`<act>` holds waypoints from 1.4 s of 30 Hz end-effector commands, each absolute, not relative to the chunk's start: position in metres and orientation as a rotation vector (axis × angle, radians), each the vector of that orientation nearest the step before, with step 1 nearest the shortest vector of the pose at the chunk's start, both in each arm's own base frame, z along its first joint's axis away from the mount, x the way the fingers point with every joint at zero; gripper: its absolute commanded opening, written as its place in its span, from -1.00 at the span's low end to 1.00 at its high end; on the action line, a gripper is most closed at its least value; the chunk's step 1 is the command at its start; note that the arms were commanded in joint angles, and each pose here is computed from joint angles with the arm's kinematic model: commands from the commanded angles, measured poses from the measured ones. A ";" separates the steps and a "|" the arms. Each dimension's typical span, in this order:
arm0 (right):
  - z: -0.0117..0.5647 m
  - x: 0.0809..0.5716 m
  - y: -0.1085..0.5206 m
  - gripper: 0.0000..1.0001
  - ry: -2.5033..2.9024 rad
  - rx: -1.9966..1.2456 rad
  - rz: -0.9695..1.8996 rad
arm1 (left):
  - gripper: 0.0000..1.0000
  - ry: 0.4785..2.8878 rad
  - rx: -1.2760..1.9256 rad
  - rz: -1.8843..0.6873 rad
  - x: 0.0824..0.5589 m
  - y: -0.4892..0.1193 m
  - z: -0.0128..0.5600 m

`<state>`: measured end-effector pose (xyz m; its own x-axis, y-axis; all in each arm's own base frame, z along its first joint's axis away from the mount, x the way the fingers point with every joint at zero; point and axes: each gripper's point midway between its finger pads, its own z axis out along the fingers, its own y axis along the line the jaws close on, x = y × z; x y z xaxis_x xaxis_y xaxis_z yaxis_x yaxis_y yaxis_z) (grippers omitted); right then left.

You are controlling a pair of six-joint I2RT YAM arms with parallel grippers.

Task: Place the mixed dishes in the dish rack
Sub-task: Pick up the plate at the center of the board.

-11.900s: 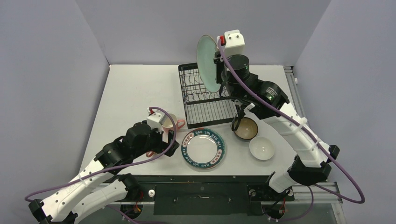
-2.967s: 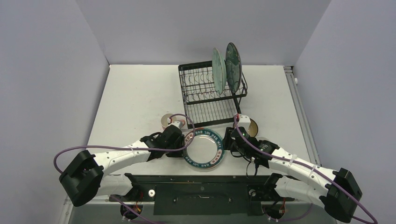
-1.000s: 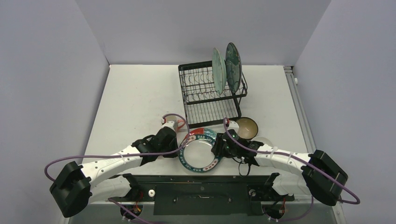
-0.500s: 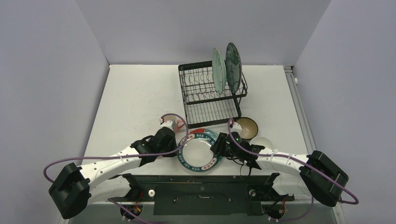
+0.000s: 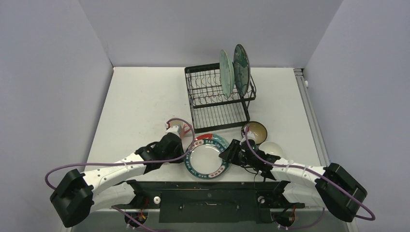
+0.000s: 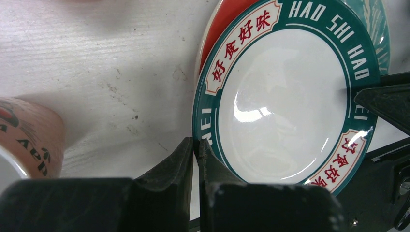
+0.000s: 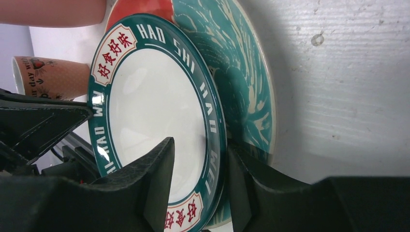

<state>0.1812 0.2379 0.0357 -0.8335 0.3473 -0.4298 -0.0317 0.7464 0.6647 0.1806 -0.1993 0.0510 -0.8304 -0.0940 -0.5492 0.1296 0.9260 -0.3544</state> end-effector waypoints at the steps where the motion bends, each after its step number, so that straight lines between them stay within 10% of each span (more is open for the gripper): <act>1: 0.034 0.170 0.237 -0.22 2.433 0.231 0.993 | -1.00 2.598 0.068 -0.431 0.161 -0.183 0.027; 21: 0.038 0.166 0.263 -0.26 2.432 0.224 1.179 | -1.00 2.610 0.090 -0.447 0.160 -0.187 0.022; 42: 0.057 0.173 0.275 -1.00 2.387 0.184 1.236 | -1.00 2.605 0.155 -0.517 0.163 -0.204 0.023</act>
